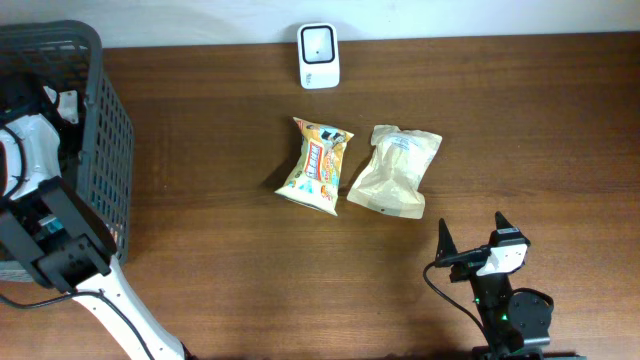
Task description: Scan the item barcode
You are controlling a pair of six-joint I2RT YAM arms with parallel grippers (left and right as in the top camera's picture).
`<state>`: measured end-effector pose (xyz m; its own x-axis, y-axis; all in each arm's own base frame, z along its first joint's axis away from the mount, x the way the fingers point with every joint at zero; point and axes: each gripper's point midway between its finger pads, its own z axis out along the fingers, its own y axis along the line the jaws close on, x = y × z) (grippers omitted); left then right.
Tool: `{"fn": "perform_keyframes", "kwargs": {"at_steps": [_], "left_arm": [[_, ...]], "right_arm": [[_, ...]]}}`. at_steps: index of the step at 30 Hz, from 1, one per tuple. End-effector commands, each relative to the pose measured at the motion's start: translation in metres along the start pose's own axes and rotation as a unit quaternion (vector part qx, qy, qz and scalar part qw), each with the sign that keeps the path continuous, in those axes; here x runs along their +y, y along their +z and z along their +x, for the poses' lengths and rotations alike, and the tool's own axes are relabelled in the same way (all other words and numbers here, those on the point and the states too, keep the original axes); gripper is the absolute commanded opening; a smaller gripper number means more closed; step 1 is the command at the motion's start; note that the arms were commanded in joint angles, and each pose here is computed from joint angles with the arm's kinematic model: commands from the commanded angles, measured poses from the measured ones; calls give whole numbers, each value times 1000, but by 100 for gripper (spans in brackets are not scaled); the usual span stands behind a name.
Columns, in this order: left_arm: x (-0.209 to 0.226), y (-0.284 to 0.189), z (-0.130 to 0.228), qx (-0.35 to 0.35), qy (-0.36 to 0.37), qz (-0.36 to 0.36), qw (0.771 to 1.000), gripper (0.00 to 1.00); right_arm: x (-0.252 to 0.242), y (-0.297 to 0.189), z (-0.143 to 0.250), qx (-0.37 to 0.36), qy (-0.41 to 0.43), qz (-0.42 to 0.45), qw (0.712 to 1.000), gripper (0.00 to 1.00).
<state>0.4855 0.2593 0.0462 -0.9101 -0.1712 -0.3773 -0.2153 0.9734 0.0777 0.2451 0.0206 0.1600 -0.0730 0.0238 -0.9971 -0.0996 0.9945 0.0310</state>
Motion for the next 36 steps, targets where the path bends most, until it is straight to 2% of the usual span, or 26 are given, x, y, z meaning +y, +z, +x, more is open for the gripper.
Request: {"fn": "perform_keyframes", "kwargs": {"at_steps": [1, 6, 15, 21, 24, 27, 29, 30, 33, 36], "left_arm": [[14, -11, -27, -43, 8, -4, 999, 50], [19, -11, -42, -73, 72, -18, 995, 51], [28, 30, -30, -62, 66, -17, 996, 52], [6, 49, -19, -55, 66, 44, 995, 56], [2, 49, -11, -38, 64, 54, 996, 53], [-2, 49, 3, -10, 60, 65, 996, 43], [-4, 48, 7, -2, 59, 68, 996, 41], [-4, 48, 7, -2, 59, 68, 996, 41], [-3, 48, 5, -6, 60, 67, 996, 51], [-2, 48, 3, -10, 60, 65, 996, 49]], "right_arm": [[-3, 0, 3, 1, 2, 8, 1000, 98], [-3, 0, 3, 1, 2, 8, 1000, 98], [-3, 0, 3, 1, 2, 8, 1000, 98], [-3, 0, 3, 1, 2, 8, 1000, 98], [-3, 0, 3, 1, 2, 8, 1000, 98], [-3, 0, 3, 1, 2, 8, 1000, 98], [-3, 0, 3, 1, 2, 8, 1000, 98], [-3, 0, 3, 1, 2, 8, 1000, 98], [-3, 0, 3, 1, 2, 8, 1000, 98], [-3, 0, 3, 1, 2, 8, 1000, 98]]}}
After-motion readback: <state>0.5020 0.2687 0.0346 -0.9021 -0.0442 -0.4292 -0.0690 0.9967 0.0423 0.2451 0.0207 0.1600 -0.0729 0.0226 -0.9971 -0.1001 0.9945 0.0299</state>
